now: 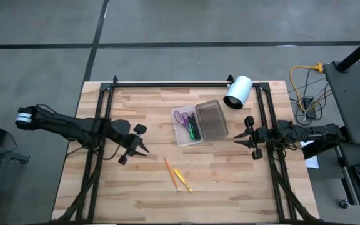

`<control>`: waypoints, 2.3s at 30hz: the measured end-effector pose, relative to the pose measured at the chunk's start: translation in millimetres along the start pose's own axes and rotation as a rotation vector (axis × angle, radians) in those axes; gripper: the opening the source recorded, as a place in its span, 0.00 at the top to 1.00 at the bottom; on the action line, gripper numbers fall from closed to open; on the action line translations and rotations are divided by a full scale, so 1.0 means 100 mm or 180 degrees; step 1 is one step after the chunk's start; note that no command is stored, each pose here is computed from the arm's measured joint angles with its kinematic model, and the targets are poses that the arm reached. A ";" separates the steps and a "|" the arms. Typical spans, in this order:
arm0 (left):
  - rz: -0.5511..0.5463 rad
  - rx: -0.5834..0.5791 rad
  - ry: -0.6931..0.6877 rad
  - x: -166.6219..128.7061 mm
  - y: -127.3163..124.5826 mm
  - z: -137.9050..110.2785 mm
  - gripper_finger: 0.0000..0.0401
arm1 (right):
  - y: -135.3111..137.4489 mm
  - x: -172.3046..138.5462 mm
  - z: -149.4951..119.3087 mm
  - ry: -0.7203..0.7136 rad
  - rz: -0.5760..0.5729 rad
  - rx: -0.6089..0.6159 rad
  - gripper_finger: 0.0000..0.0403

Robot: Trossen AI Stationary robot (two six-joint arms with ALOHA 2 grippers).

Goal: Pick & place school supplies into a supply box
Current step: Put the yellow pen into the supply box

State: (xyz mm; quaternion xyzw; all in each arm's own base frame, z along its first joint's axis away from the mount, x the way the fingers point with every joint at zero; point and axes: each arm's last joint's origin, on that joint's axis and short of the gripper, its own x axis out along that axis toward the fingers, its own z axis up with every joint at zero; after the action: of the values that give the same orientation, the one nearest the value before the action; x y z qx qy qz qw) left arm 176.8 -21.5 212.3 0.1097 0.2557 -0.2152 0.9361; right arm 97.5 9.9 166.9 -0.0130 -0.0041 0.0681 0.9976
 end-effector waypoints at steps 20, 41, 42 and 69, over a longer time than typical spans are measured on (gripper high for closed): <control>-0.0162 0.0313 0.0638 0.72 0.24 0.35 0.83 | 0.00 0.00 0.00 -0.0002 -0.0001 0.0000 0.83; -0.0263 0.0918 0.0591 0.79 0.19 0.47 0.83 | 0.00 0.00 0.00 -0.0002 0.0000 0.0000 0.83; -0.0261 0.0919 0.0591 0.79 0.19 0.47 0.83 | 0.00 0.00 0.00 -0.0002 -0.0001 0.0000 0.83; -0.0362 0.0881 0.1105 1.51 -0.08 0.68 0.83 | 0.00 0.00 0.00 0.0000 0.0002 0.0000 0.83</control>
State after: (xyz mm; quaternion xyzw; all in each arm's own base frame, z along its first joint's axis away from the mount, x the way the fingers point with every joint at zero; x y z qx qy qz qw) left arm 320.3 -102.2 189.8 0.2579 0.3867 -0.2785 0.8405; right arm 97.6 9.9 166.9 -0.0130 -0.0041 0.0684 0.9976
